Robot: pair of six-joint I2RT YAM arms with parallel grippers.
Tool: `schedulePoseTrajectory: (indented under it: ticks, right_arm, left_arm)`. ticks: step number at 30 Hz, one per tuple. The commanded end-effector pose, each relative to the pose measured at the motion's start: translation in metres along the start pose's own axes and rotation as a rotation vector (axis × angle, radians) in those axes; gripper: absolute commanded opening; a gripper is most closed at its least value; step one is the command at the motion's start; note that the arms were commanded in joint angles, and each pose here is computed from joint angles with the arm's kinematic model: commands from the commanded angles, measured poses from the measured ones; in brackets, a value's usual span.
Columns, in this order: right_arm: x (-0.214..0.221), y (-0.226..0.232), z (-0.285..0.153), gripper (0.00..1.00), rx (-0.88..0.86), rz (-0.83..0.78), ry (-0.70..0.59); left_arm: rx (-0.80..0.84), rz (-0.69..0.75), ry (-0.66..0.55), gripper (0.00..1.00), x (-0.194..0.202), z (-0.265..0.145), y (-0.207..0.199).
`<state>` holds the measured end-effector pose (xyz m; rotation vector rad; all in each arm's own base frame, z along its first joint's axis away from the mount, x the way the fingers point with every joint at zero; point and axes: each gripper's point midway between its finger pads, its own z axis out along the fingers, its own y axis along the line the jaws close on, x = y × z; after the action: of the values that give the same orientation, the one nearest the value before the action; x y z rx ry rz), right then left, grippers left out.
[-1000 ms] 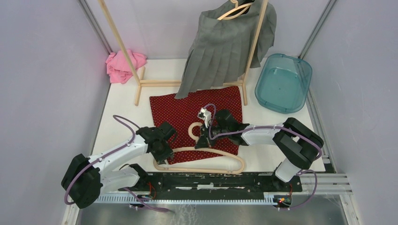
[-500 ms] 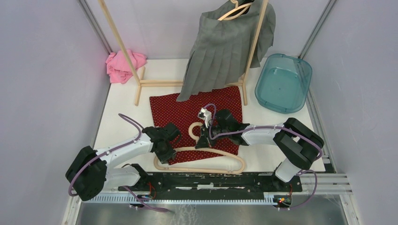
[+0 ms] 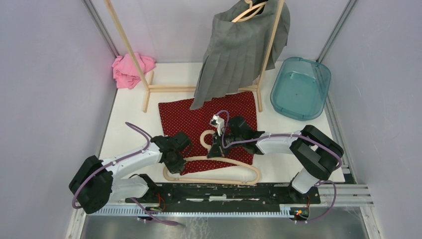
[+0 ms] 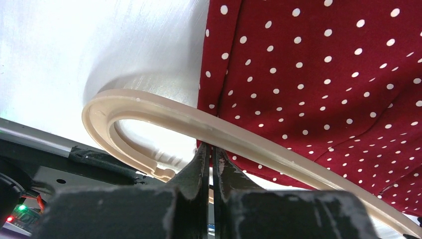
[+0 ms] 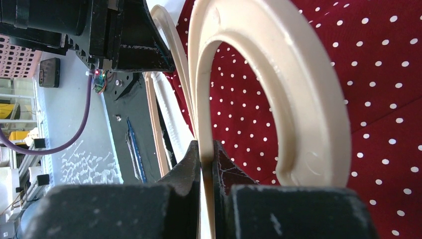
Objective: Place the skirt on the hanger
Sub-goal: Hang the skirt on the hanger.
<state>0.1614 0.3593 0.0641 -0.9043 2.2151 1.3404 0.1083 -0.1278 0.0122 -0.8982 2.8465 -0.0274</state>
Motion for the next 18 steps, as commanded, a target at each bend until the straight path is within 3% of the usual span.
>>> schedulePoseTrajectory:
  ticks: [1,18]
  right_arm:
    - [-0.011,0.003,0.000,0.01,0.007,-0.050,-0.014]
    - [-0.020,-0.019,-0.002,0.01,0.139,-0.104,-0.039]
  left_arm:
    - [0.052,-0.006,-0.026,0.03,-0.005,-0.005,-0.016]
    - [0.191,0.031,-0.059,0.03,-0.018,-0.050,-0.045]
